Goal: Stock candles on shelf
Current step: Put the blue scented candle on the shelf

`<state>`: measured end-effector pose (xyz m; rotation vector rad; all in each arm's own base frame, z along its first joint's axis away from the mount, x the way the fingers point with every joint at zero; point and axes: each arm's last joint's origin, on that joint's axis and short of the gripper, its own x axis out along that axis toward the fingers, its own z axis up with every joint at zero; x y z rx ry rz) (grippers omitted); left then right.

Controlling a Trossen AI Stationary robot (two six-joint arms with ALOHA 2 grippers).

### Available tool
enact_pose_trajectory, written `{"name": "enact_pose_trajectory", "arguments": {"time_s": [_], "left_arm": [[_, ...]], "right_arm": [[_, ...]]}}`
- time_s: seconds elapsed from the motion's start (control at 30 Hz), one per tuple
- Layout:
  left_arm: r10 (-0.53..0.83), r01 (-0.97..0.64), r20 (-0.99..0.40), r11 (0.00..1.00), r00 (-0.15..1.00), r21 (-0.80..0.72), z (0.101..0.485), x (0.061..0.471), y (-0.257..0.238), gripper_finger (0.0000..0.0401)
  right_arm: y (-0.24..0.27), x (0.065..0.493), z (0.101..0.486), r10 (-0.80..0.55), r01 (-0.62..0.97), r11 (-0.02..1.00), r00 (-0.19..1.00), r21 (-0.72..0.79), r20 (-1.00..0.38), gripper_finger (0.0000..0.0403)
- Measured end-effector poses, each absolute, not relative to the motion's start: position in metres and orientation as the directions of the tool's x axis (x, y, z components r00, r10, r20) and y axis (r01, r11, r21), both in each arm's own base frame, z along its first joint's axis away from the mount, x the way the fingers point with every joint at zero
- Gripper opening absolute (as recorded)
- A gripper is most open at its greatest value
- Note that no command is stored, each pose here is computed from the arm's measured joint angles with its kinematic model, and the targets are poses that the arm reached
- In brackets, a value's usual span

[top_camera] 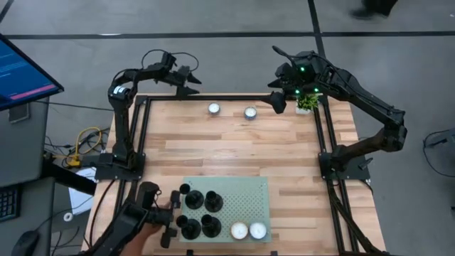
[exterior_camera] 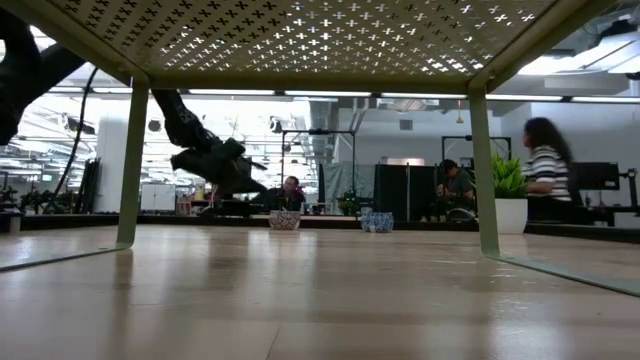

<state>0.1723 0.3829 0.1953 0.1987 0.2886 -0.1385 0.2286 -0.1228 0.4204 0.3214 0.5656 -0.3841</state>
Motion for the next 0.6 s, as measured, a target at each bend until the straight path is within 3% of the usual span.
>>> {"name": "enact_pose_trajectory", "arguments": {"time_s": [0.23,0.6], "left_arm": [[-0.011,0.164,-0.421,0.930,0.907,0.329,0.199,0.186,0.377,0.0285],[-0.043,0.191,-0.470,0.943,0.882,0.272,0.182,0.182,0.372,0.0285]], "right_arm": [[-0.122,0.231,0.422,-0.264,0.439,0.875,0.787,0.205,-0.558,0.0365],[-0.108,0.237,0.422,-0.258,0.419,0.890,0.788,0.181,-0.559,0.0365]]}}
